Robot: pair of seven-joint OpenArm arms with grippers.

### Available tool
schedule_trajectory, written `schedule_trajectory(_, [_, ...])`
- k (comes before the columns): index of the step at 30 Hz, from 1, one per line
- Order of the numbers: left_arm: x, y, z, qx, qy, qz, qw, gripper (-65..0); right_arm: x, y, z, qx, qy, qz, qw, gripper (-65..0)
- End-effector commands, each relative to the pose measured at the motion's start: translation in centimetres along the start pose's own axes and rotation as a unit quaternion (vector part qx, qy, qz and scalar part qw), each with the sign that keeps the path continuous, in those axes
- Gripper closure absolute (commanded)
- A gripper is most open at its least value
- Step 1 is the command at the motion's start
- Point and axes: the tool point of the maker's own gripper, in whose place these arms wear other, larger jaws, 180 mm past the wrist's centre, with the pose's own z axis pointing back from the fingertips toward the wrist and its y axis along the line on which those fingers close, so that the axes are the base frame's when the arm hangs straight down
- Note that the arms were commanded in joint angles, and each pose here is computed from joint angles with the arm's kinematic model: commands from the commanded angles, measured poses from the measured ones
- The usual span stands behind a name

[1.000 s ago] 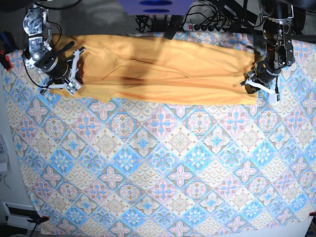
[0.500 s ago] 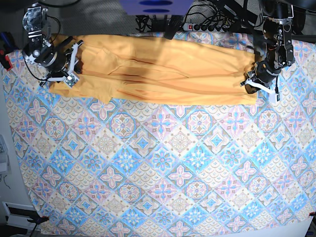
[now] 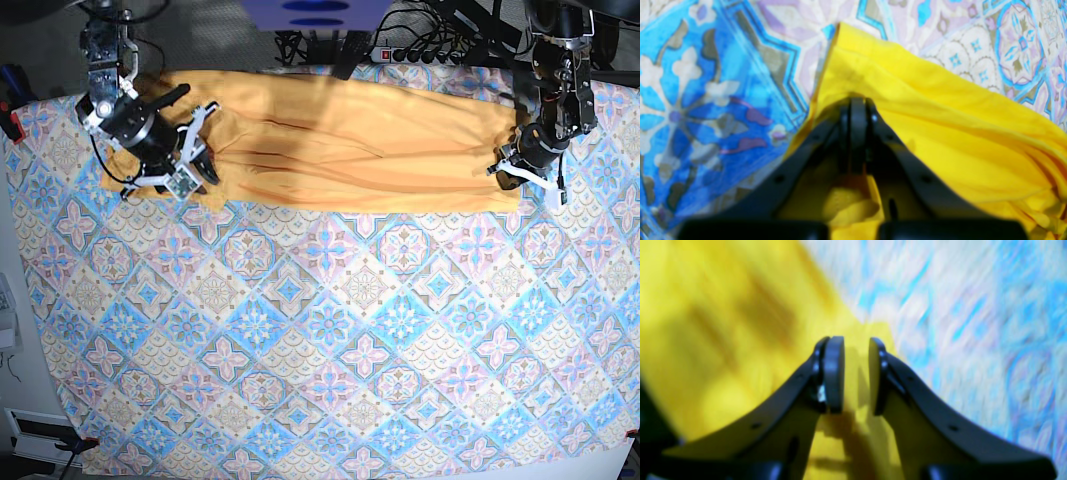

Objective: Fold the T-shirt properly
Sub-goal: 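Fold the shirt end inward with the right gripper while left gripper holds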

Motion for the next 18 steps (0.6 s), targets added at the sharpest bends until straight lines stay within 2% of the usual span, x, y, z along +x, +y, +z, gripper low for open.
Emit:
schedule_trajectory(1, [-3.0, 3.1, 0.3, 0.069, 0.062, -0.012, 0.996, -2.3, 1.1, -0.4, -0.4, 0.0, -0.017, 0.002, 0.9999, -12.6])
schedule_trajectory(4, [-3.0, 3.1, 0.4, 0.069, 0.061, -0.011, 0.996, -2.3, 0.3, -0.3, -2.2, 0.015, -0.006, -0.009, 0.9998, -12.6])
schedule_trajectory(7, [-2.8, 3.2, 0.4, 0.07, 0.06, -0.012, 0.996, -2.3, -2.3, -0.4, -3.5, 0.026, 0.027, -0.035, 0.9987, -12.6])
schedule_trajectory(11, [-1.6, 4.6, 0.9, 0.084, 0.042, 0.008, 0.996, -2.3, -5.0, 0.3, -4.0, 0.037, 0.057, -0.057, 0.996, -12.6])
schedule_trajectory(18, [-1.3, 4.9, 1.0, 0.087, 0.037, 0.013, 0.995, -2.3, -8.2, 1.9, -4.3, 0.057, 0.097, -0.082, 0.9903, -12.6])
